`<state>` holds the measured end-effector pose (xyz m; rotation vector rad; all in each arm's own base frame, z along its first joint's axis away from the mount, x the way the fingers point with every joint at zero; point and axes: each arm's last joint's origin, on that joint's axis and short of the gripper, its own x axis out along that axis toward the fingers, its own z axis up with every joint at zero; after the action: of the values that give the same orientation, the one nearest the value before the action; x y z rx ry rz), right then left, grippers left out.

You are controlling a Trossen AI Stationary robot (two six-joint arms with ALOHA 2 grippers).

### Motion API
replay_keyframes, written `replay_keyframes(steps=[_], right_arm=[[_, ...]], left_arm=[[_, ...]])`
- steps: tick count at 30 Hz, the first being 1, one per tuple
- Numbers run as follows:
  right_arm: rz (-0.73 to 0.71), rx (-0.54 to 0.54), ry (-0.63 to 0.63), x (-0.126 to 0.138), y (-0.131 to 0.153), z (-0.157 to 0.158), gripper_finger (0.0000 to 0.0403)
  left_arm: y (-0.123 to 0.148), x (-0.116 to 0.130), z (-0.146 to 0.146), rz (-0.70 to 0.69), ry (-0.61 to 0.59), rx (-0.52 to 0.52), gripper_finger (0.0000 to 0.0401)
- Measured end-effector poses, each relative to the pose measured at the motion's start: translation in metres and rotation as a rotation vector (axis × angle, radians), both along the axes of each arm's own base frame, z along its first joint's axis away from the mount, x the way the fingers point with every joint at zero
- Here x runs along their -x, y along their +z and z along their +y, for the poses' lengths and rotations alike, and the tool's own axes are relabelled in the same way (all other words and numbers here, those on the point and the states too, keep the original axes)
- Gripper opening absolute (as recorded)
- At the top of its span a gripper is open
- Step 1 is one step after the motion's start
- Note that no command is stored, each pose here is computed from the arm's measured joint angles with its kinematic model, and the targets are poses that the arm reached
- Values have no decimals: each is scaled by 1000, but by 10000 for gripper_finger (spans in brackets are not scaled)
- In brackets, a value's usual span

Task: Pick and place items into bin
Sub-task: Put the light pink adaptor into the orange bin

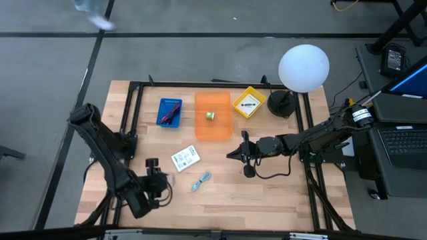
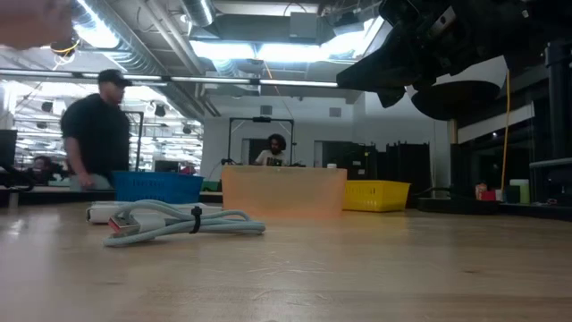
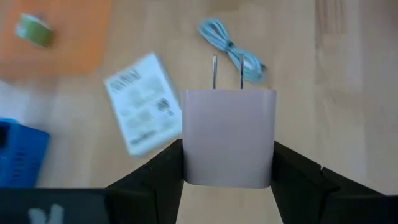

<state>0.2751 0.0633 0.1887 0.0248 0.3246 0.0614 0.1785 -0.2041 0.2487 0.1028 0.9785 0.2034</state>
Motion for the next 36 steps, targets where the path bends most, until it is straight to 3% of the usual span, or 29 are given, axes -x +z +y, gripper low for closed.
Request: replay_keyframes(steps=[8,16,22,36], right_arm=[[-2,33,3,-1,0,-2,5],[-5,44,-22,-2,0,-10,5],[-24,44,-22,-3,2,-10,5],[-101,99,-12,-5,9,-12,5]], left_arm=[[17,3,21,-44,23,-19,191],[-9,6,44,-23,47,-53,191],[-21,5,58,-119,-5,7,191],[-43,-19,98,-288,-140,-1,191]])
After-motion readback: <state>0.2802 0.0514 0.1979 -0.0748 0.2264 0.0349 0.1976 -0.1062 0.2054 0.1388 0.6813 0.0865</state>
